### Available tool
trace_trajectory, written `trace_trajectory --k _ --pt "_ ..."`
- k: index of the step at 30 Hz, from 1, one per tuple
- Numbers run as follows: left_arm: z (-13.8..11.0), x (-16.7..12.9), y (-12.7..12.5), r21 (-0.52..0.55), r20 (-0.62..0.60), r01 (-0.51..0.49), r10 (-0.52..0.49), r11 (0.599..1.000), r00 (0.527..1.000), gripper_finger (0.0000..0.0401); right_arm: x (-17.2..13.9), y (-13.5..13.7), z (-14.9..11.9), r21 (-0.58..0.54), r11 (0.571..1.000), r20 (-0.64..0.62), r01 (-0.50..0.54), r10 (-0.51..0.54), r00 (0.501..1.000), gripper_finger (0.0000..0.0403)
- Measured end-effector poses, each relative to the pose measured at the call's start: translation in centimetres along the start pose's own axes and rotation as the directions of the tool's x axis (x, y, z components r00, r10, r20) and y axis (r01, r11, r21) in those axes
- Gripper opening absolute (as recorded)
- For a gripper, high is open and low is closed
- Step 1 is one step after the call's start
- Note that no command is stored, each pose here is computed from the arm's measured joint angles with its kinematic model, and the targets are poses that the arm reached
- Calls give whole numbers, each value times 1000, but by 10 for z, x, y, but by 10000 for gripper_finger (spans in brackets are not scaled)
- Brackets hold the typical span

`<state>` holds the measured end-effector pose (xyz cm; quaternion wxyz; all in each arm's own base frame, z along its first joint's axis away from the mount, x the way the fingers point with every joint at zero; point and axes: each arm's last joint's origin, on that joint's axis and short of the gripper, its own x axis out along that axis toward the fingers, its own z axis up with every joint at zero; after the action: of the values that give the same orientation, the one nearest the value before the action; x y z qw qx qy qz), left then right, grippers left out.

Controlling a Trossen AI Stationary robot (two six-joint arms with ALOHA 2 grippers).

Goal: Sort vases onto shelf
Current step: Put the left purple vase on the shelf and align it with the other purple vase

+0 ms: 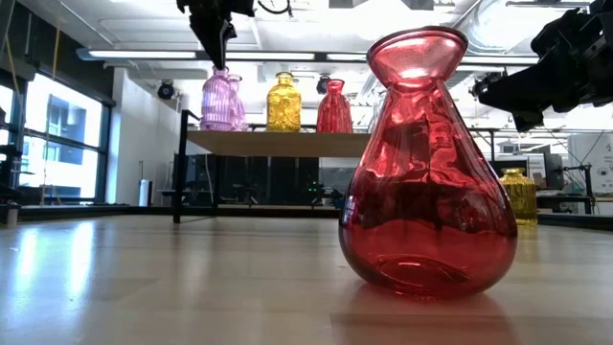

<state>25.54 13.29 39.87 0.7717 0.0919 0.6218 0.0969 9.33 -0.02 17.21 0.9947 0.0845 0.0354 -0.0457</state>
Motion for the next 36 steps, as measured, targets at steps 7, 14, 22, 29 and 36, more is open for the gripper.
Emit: trace_trajectory --k 7,14,22,29,36 --pt "4 5 2 6 1 -3 3 1000 1000 51 0 0 0 0 1000 0 0 0 1000 99" --pt "7 13 6 -15 -16 -4 3 1000 1000 51 0 0 0 0 1000 0 0 0 1000 99" --pt "7 14 9 -36 -30 -31 30 999 999 51 0 0 0 0 1000 0 0 0 1000 99" --pt "5 12 9 -48 -34 -41 39 998 999 51 0 0 0 0 1000 0 0 0 1000 99" --pt "7 12 9 -52 -21 -45 44 998 999 52 0 0 0 0 1000 0 0 0 1000 99"
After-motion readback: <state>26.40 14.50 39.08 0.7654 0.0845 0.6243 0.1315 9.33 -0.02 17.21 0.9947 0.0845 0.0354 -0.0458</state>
